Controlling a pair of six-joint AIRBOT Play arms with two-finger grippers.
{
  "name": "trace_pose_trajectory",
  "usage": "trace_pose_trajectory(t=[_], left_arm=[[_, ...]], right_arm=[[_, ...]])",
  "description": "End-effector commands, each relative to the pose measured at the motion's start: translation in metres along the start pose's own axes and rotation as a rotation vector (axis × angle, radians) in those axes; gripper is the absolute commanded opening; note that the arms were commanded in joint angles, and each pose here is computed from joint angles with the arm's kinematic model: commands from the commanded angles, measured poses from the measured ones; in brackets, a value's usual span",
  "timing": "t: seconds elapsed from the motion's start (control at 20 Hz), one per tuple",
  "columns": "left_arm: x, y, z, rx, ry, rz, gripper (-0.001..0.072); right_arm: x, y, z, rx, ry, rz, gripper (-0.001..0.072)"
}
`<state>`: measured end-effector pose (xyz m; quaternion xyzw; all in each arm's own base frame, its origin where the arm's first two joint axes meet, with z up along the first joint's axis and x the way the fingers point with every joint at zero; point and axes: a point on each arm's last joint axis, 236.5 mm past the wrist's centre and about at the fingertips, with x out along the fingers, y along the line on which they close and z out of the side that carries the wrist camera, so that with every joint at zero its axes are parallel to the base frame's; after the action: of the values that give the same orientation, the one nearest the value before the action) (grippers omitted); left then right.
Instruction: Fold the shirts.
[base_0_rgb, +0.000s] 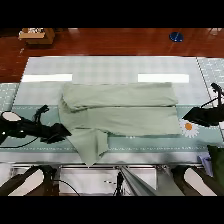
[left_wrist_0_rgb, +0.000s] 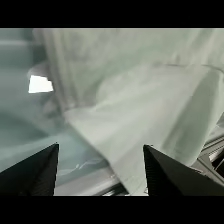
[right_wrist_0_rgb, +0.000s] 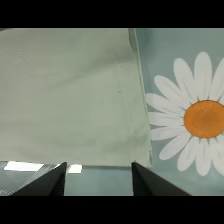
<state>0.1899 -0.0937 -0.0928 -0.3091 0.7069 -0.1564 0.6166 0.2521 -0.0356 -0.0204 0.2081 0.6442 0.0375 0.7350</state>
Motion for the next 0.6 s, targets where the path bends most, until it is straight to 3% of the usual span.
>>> trace_pose_trajectory(t=[0.0, 0.15, 0.2, 0.25, 0.3, 0.45, 0.55], left_arm=[[0.025, -0.019, 0.009, 0.007, -0.009, -0.025, 0.0608], [0.049, -0.024, 0.001, 0.018, 0.051, -0.015, 0.0583], [0.054, -0.022, -0.002, 0.019, 0.074, -0.006, 0.0397], [0.057, -0.02, -0.005, 0.03, 0.091, -0.006, 0.0129], [0.058, -0.019, -0.007, 0.048, 0.105, -0.01, 0.002], [0.054, -0.015, -0.009, 0.048, 0.117, -0.01, 0.0021], [0.049, -0.013, -0.011, 0.044, 0.127, -0.021, 0.0021]], right_arm=[[0.0, -0.009, -0.005, 0.008, 0.021, -0.037, 0.0491], [0.0, -0.008, -0.006, 0.034, 0.025, -0.036, 0.0491], [0.0, -0.008, -0.009, 0.035, 0.036, -0.033, 0.0491], [0.0, -0.007, -0.012, 0.035, 0.05, -0.03, 0.0491], [-0.001, -0.007, -0.017, 0.033, 0.069, -0.03, 0.0491], [-0.005, -0.035, -0.033, 0.023, 0.137, -0.139, 0.0491], [-0.014, -0.058, -0.037, 0.122, 0.114, -0.153, 0.0491]])
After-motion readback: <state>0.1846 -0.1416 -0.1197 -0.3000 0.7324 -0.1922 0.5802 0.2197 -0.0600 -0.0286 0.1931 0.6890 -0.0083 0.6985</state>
